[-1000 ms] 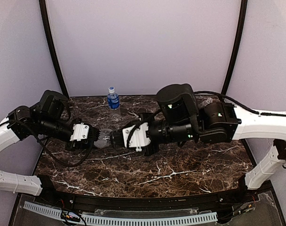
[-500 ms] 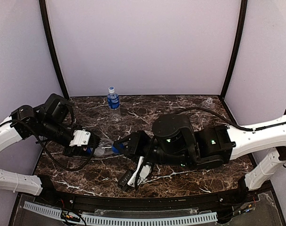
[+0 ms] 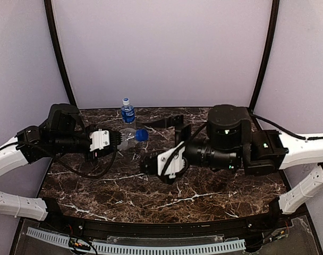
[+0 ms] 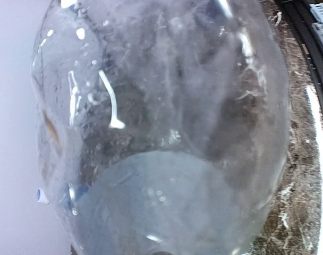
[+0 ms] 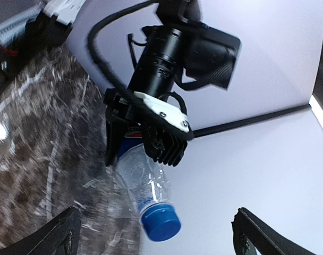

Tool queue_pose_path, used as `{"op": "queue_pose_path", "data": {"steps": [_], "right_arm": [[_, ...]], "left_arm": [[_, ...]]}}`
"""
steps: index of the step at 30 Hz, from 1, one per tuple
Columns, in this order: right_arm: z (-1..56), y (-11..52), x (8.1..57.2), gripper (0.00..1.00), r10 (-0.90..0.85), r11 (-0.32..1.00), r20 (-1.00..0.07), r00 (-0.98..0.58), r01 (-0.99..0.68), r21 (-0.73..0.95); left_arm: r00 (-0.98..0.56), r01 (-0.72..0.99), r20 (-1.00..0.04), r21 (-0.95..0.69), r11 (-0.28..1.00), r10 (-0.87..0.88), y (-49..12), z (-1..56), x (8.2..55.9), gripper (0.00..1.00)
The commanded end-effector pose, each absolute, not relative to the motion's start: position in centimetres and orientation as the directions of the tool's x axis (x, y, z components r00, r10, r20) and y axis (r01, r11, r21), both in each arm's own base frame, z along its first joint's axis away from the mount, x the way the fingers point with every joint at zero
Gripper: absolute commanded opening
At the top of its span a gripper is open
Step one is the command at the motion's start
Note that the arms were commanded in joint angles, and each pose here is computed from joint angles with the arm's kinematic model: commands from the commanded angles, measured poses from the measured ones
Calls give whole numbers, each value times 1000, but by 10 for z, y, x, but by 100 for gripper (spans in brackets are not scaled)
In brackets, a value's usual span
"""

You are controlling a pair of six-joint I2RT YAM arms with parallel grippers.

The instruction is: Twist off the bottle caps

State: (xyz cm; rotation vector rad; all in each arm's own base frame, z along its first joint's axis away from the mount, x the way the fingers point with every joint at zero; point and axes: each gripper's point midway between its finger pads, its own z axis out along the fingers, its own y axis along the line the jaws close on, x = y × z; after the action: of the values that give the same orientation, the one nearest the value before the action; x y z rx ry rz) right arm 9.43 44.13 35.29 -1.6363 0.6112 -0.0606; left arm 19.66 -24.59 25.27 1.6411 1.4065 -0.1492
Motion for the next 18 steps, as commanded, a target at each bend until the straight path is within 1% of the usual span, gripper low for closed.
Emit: {"op": "queue_pose_path", "data": {"steps": [1, 2, 3, 4, 6, 7, 8, 11, 15, 18], "right_arm": [[373, 424, 119, 99, -309, 159, -917, 251, -937, -310], [384, 423, 126, 99, -252, 179, -963, 97, -973, -145], [390, 421, 131, 99, -196, 183, -980, -44, -983, 8], [395, 420, 142, 98, -136, 207, -974, -182, -966, 152], [401, 418, 159, 95, -21, 201, -895, -447, -878, 434], [403, 417, 168, 94, 27, 189, -823, -567, -806, 561], [401, 416, 178, 94, 65, 191, -731, -680, -710, 678], [399, 422, 189, 95, 76, 224, -663, -745, -635, 739], [386, 429, 202, 94, 56, 292, -622, -781, -583, 758], [378, 432, 208, 83, 55, 305, -592, -804, -551, 777]], "left_arm": [[338, 635, -569, 726, 265, 749, -237, 283, 243, 34], [315, 597, -545, 751, 284, 777, -231, 283, 252, 34], [328, 561, -521, 778, 281, 788, -231, 285, 258, 34], [316, 529, -500, 798, 288, 806, -226, 286, 263, 34], [328, 491, -472, 825, 279, 818, -225, 287, 267, 34], [336, 479, -463, 834, 274, 820, -225, 289, 268, 34], [341, 473, -457, 839, 270, 822, -226, 290, 269, 34], [343, 464, -443, 847, 260, 828, -226, 290, 271, 34], [345, 459, -429, 853, 248, 835, -225, 289, 272, 33], [349, 461, -425, 854, 242, 835, -226, 287, 271, 34]]}}
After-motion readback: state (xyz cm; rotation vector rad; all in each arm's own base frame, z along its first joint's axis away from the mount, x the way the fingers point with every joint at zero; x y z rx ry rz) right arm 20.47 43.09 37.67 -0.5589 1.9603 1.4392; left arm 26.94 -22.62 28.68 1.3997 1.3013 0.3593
